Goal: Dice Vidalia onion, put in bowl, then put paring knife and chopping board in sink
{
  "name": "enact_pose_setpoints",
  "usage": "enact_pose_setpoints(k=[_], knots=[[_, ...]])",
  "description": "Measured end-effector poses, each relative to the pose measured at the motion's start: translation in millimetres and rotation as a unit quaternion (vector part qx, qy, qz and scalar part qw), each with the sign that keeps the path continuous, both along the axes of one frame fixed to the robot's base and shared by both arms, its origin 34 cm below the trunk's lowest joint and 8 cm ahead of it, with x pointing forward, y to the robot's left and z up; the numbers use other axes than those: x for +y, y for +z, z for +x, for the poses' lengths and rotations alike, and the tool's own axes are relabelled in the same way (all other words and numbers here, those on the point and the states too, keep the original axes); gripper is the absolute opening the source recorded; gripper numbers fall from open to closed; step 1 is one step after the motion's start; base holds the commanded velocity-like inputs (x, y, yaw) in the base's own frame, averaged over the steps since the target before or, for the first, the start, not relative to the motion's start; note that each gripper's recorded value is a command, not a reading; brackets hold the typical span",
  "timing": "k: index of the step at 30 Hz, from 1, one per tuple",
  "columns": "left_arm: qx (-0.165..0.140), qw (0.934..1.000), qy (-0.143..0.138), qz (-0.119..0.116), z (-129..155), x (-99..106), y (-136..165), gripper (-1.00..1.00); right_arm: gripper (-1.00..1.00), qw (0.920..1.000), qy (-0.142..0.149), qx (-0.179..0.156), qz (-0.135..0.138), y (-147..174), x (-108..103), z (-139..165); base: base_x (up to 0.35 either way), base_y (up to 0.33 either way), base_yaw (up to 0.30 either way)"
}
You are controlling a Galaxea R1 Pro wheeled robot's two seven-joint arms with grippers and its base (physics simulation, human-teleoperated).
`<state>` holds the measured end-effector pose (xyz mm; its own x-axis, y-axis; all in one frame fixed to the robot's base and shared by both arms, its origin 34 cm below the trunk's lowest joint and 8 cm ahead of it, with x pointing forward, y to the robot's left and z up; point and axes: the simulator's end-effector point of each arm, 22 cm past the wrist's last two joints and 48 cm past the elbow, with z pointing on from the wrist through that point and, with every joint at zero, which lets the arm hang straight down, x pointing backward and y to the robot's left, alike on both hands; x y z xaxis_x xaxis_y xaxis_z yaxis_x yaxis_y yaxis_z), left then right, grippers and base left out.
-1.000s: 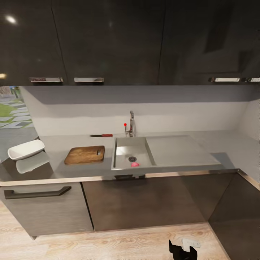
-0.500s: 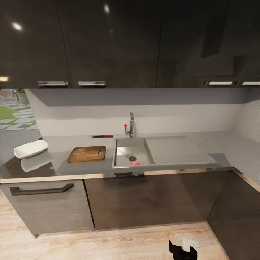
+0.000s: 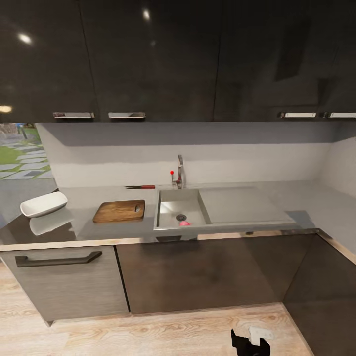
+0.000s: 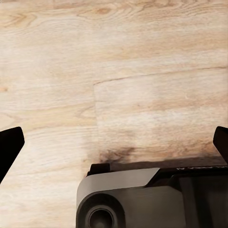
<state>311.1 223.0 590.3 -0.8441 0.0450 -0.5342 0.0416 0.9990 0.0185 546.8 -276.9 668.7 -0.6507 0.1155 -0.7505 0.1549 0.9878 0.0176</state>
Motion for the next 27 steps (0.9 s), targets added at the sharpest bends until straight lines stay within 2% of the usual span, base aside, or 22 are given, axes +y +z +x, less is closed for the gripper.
enact_pose_setpoints(k=[3, 5, 6, 7, 9, 13, 17, 20, 23, 25, 27], knots=[[-0.001, 1.0000, 0.000, 0.000, 1, 0, 0, 1.00, 1.00, 0.9998, 0.002, 0.022, 0.003, -7, 2, -7, 0.000, 0.000, 0.000], [-0.002, 1.0000, 0.001, 0.001, 2, 1, 1, 1.00, 1.00, 0.9988, 0.003, 0.049, 0.007, -16, 4, -16, 0.000, 0.000, 0.000], [-0.002, 1.0000, 0.001, 0.001, 2, 1, 1, 1.00, 1.00, 0.9965, 0.004, 0.083, 0.010, -29, 4, -34, 0.000, 0.000, 0.000], [-0.002, 1.0000, 0.002, 0.002, 2, 1, 1, 1.00, 1.00, 0.9955, 0.005, 0.095, 0.011, -34, 4, -43, 0.000, 0.000, 0.000], [-0.001, 1.0000, 0.002, 0.002, 1, 1, 0, 1.00, 1.00, 0.9910, 0.005, 0.133, 0.013, -53, 5, -82, 0.000, 0.000, 0.000], [0.000, 1.0000, 0.004, 0.003, 1, 2, 0, 1.00, 1.00, 0.9852, 0.005, 0.171, 0.014, -74, 5, -138, 0.000, 0.000, 0.000], [-0.005, 1.0000, 0.007, 0.001, 6, -1, 2, 1.00, 1.00, 0.9839, 0.004, 0.178, 0.010, -86, 4, -193, 0.000, 0.000, 0.000], [-0.026, 0.9995, 0.015, -0.001, 29, -11, 12, 1.00, 1.00, 0.9862, 0.013, 0.165, 0.013, -89, 9, -239, 0.000, 0.000, 0.000], [-0.027, 0.9991, 0.030, 0.012, 52, -16, 22, 1.00, 1.00, 0.9867, 0.026, 0.159, 0.023, -89, 14, -251, 0.000, 0.000, 0.000], [0.004, 0.9988, 0.039, 0.028, 77, -21, 34, 1.00, 1.00, 0.9869, 0.032, 0.156, 0.027, -89, 15, -254, 0.000, 0.000, 0.000], [0.014, 0.9986, 0.040, 0.032, 100, -22, 51, 1.00, 1.00, 0.9870, 0.033, 0.155, 0.028, -89, 16, -255, 0.000, 0.000, 0.000]])
